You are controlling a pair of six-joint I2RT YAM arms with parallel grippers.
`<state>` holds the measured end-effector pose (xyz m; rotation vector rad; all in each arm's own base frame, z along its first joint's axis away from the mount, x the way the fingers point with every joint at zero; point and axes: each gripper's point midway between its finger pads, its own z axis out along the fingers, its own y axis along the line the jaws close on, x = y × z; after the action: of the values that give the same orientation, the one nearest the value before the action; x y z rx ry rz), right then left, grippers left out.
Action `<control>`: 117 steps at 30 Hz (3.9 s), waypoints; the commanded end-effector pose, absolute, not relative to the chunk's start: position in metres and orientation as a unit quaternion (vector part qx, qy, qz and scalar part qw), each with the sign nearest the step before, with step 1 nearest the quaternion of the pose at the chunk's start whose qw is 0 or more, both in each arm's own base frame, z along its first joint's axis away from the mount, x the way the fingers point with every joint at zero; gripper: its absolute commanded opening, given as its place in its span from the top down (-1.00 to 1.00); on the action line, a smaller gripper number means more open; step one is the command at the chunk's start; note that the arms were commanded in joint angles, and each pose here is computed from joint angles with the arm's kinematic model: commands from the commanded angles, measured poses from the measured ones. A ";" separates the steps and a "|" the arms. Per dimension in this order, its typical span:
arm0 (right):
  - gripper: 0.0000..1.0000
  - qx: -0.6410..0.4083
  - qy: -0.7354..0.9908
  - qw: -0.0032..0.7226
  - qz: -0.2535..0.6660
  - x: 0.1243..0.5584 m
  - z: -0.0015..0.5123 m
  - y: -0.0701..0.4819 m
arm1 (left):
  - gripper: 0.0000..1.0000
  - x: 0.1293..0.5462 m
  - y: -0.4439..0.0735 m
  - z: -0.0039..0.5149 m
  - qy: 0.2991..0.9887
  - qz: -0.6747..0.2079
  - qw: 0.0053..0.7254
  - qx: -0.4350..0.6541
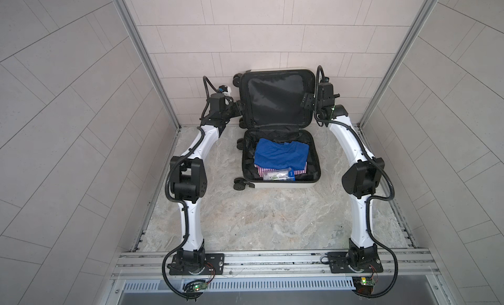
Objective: Pack the luggage
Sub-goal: 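Grasp the top edge of the suitcase lid with both grippers, then swing the held lid down over the packed items with both grippers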
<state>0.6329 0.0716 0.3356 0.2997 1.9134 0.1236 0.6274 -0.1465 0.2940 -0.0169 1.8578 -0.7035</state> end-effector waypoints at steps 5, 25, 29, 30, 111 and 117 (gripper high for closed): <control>-0.70 0.113 0.775 0.619 0.055 0.656 0.354 0.070 | -0.17 0.644 -0.151 0.334 0.724 -0.297 0.622 0.028; -0.40 0.105 0.707 0.693 0.090 0.689 0.380 0.059 | 0.16 0.689 -0.160 0.366 0.676 -0.301 0.672 0.026; -0.29 0.108 0.696 0.702 0.103 0.694 0.386 0.055 | 0.19 0.691 -0.163 0.369 0.669 -0.300 0.680 0.026; -0.25 0.107 0.693 0.705 0.105 0.695 0.388 0.056 | 0.19 0.691 -0.164 0.370 0.667 -0.300 0.682 0.026; 0.71 0.062 0.739 0.662 0.106 0.511 0.364 0.087 | 0.78 0.427 -0.205 0.408 0.636 -0.195 0.738 0.114; 0.66 0.074 0.738 0.662 0.110 0.483 0.358 0.083 | 0.51 0.392 -0.202 0.395 0.643 -0.201 0.731 0.107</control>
<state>0.5003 0.0587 0.3389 0.2136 1.7172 0.1508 0.4245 -0.1806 0.3520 0.2016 1.5638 -0.3026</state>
